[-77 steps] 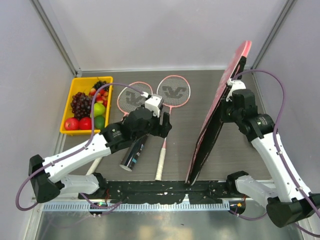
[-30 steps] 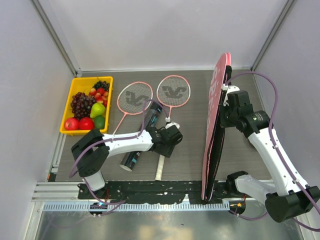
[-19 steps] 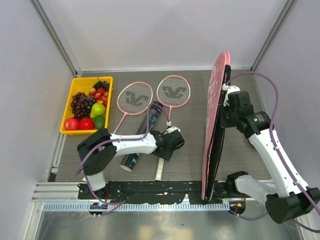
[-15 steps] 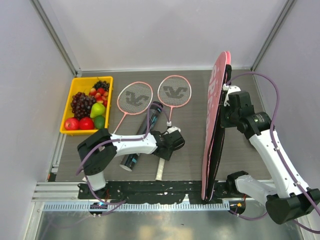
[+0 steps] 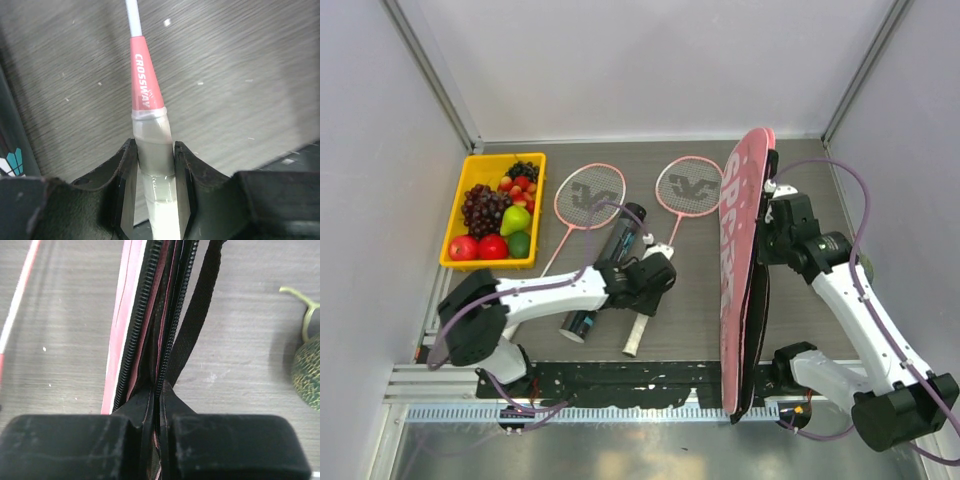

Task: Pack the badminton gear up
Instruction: Pick up the racket from the center of the board.

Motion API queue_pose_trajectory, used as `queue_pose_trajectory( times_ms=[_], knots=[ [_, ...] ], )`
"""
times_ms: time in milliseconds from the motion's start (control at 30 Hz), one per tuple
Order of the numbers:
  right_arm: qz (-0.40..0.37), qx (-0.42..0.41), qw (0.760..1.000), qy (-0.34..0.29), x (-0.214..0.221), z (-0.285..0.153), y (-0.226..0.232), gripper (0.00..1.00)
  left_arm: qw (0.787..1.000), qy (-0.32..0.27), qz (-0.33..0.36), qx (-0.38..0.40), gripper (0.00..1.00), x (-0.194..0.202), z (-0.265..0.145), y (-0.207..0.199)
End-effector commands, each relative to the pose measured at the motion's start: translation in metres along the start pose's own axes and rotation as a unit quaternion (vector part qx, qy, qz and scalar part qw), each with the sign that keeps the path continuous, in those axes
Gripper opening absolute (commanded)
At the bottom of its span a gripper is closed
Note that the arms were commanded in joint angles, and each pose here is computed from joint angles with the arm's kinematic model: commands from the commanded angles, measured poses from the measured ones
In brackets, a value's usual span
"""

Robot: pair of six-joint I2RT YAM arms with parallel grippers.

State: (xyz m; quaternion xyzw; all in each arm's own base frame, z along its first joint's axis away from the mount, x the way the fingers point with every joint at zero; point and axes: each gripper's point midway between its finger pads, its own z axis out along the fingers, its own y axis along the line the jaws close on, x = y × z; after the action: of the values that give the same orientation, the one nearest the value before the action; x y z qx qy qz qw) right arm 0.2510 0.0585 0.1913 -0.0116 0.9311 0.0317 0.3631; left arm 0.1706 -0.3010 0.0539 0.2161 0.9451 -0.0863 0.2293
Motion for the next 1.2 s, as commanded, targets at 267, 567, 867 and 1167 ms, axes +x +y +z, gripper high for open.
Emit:
queue_pose_trajectory(
  times_ms=[267, 567, 867, 1167],
  knots=[
    [0.049, -0.009, 0.999, 0.012, -0.009, 0.037, 0.015, 0.05, 0.941, -0.124, -0.152, 0.277, 0.00, -0.062, -0.078, -0.047],
    [0.056, -0.003, 0.998, 0.003, -0.013, 0.039, 0.013, 0.05, 0.923, -0.132, -0.177, 0.314, 0.00, -0.054, -0.084, -0.041],
    [0.022, 0.054, 0.997, 0.041, -0.021, 0.049, -0.002, 0.05, 0.887, -0.167, -0.230, 0.363, 0.00, -0.074, -0.114, -0.039],
    [0.003, 0.083, 0.995, 0.057, -0.033, 0.053, -0.008, 0.05, 0.860, -0.265, -0.285, 0.329, 0.00, -0.091, -0.139, 0.009]
  ],
)
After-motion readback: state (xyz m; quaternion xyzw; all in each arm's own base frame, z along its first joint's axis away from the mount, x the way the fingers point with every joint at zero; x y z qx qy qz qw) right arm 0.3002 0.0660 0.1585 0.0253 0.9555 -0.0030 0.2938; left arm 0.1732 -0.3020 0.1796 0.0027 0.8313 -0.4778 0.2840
